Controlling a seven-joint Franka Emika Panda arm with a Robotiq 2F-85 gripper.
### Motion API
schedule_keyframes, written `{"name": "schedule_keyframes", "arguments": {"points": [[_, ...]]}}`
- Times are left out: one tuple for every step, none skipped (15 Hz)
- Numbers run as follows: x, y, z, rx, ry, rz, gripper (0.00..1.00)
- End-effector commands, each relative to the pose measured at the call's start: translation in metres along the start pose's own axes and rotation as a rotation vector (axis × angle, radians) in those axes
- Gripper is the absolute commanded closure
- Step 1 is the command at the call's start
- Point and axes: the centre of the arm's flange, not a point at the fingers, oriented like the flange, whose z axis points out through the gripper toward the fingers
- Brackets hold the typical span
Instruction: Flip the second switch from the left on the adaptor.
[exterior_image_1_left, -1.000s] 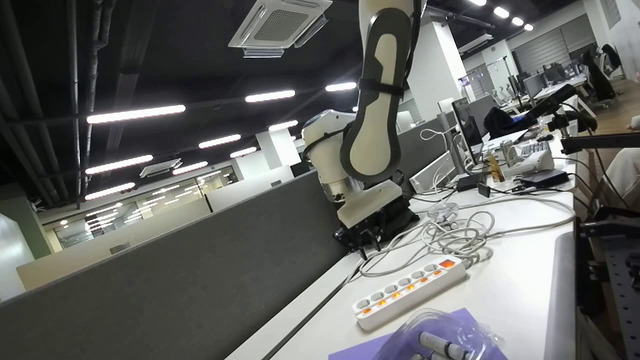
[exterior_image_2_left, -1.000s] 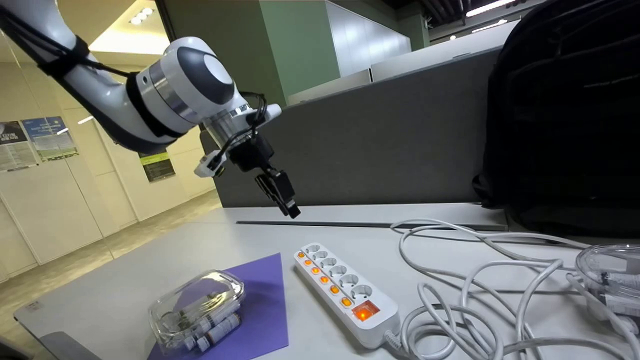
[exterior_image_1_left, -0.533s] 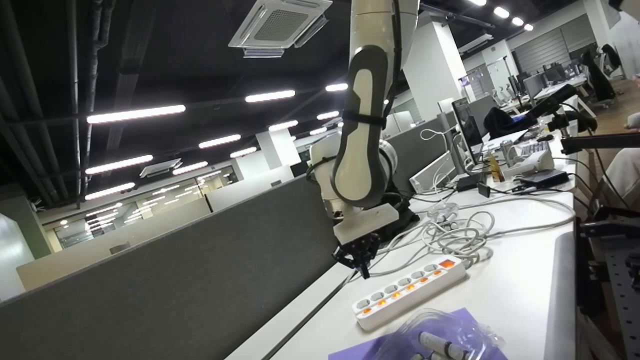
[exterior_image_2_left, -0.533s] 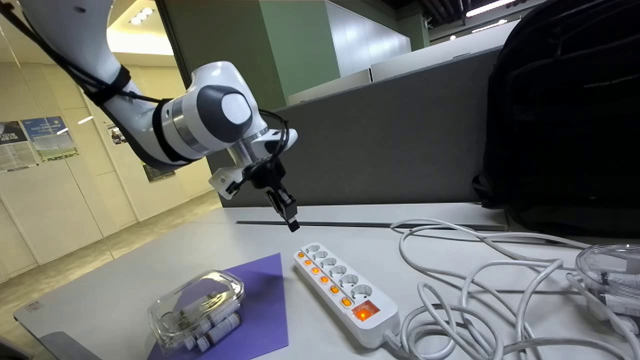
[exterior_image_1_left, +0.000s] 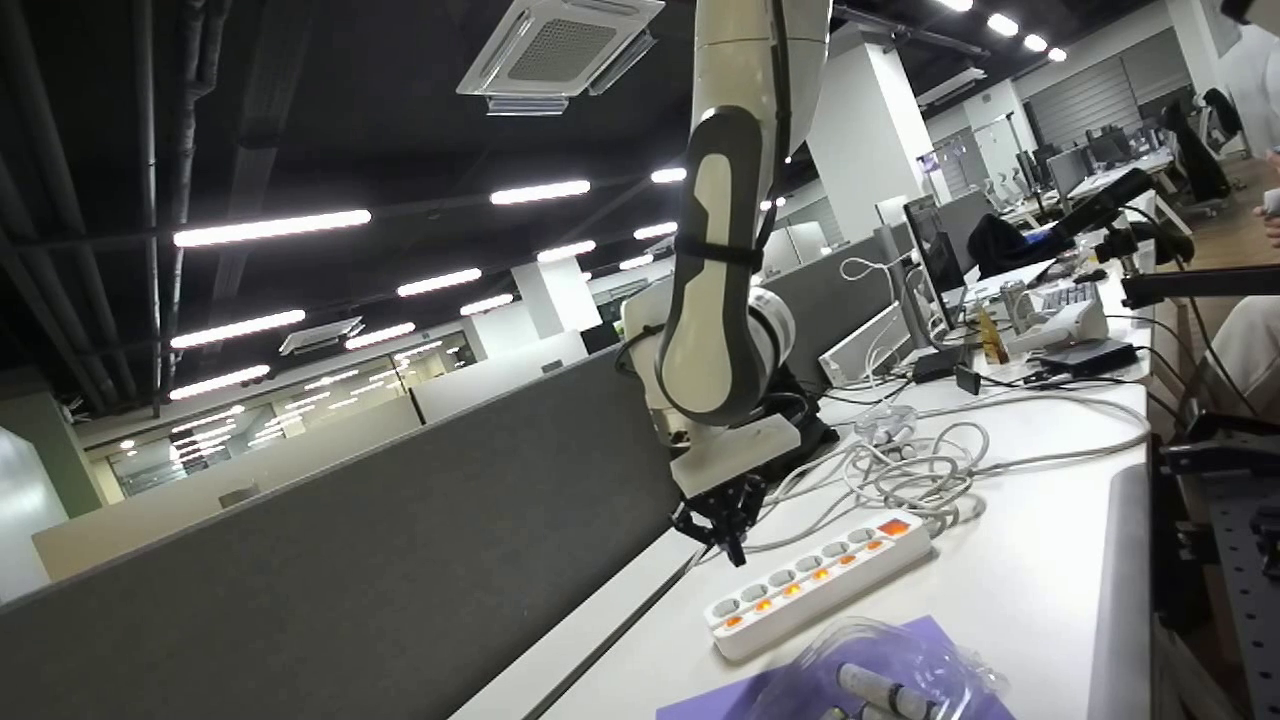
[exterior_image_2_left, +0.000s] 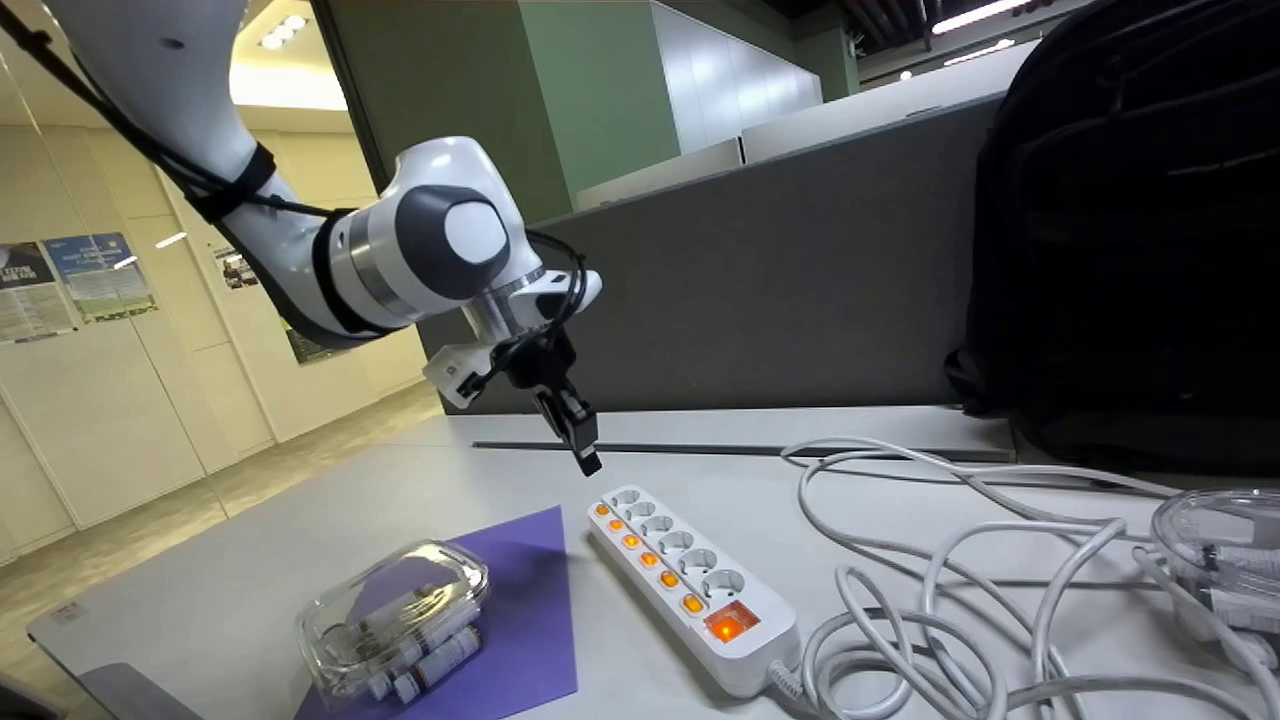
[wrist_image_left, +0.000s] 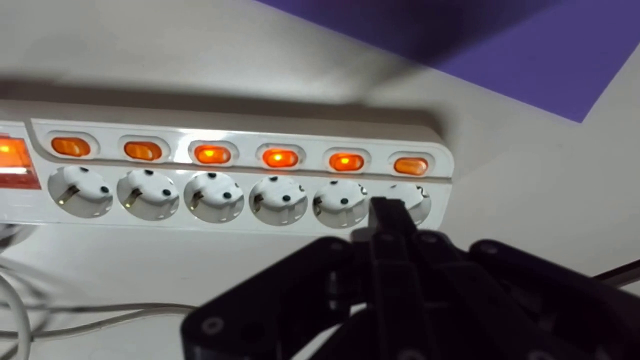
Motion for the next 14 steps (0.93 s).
{"name": "schedule_keyframes", "arguments": {"points": [[-0.005,0.004,0.006,-0.037,-0.03,0.016,1.0],[-0.006,0.006,0.009,-0.044,-0.036,0.019,1.0],[-0.006,0.007,0.012,-0.05,-0.039,0.022,1.0],[-0.006,0.009,0.014,-0.054,-0.042,0.025,1.0],[-0.006,0.011,0.017,-0.059,-0.043,0.032,1.0],[-0.006,0.014,0.02,-0.063,-0.045,0.039,1.0],[-0.005,0.017,0.022,-0.067,-0.048,0.047,1.0],[-0.004,0.02,0.026,-0.072,-0.053,0.057,1.0],[-0.003,0.022,0.029,-0.075,-0.056,0.066,1.0],[-0.002,0.026,0.033,-0.077,-0.06,0.075,1.0],[-0.002,0.028,0.036,-0.079,-0.062,0.083,1.0],[-0.001,0.03,0.04,-0.08,-0.063,0.095,1.0],[-0.001,0.032,0.042,-0.079,-0.063,0.101,1.0],[0.0,0.033,0.045,-0.073,-0.065,0.11,1.0]]}}
